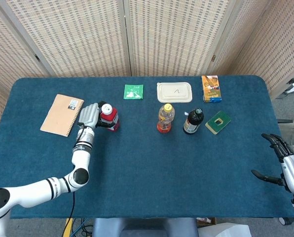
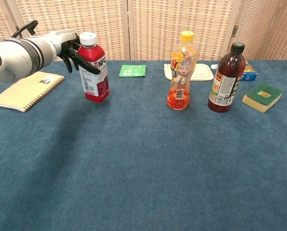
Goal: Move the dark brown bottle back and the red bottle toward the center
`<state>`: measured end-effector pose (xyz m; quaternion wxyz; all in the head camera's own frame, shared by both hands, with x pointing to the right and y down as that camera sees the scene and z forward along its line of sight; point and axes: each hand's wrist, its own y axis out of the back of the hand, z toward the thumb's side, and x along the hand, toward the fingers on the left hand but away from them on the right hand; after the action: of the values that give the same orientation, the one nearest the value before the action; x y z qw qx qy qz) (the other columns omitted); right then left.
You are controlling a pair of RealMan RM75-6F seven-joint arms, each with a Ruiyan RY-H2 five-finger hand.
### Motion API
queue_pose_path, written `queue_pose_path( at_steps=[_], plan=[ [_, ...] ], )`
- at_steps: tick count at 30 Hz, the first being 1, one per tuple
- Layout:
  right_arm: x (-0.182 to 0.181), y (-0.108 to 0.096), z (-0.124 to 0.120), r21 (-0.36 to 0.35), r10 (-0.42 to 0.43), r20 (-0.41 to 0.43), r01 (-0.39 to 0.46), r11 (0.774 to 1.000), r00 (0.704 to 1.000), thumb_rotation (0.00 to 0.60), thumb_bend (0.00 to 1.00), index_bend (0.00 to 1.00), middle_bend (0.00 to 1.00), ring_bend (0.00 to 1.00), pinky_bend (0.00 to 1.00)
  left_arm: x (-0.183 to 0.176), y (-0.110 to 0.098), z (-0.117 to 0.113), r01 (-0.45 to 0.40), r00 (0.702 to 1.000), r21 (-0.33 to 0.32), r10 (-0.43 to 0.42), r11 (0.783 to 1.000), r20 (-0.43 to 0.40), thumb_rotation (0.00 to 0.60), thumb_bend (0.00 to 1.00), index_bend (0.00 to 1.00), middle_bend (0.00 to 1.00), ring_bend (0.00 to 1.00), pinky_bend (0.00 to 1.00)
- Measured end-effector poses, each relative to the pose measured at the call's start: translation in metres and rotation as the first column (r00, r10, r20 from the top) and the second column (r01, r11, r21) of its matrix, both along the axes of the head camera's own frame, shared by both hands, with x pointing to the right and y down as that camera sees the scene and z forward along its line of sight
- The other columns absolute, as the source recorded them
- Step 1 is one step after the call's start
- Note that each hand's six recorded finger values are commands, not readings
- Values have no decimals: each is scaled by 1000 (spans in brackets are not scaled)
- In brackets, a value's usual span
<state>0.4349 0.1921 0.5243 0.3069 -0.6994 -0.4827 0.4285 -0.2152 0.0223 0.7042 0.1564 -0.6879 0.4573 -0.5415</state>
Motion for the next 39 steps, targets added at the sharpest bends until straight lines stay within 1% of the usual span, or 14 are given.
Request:
queue_pose_path(
  at_steps=[12,19,24,29,39],
  plan=[
    [2,0,-1,-5,4,9,-4,1000,1000,600,0,123,169,90,310,16,4,13,-32,999,8,32,999,27,600,95,513,502,558,550],
    [3,-1,-1,-6,6,13,-6,1000,1000,600,0,123,169,90,310,27,1,13,-47,999,30,46,998,26,600,95,513,502,558,550],
    [4,-1,-1,-7,8,17,-8,1000,1000,600,0,123,169,91,310,30,1,15,-56,998,26,55,998,35,600,95,512,502,557,550],
    [5,-1,-2,-7,10,19,-10,1000,1000,600,0,123,169,90,310,35,5,19,-83,995,15,82,996,51,600,95,506,502,555,550],
    [6,-1,-4,-3,15,23,-15,1000,1000,600,0,123,169,90,310,44,8,20,-115,991,23,114,993,64,600,95,491,502,548,550]
  ],
)
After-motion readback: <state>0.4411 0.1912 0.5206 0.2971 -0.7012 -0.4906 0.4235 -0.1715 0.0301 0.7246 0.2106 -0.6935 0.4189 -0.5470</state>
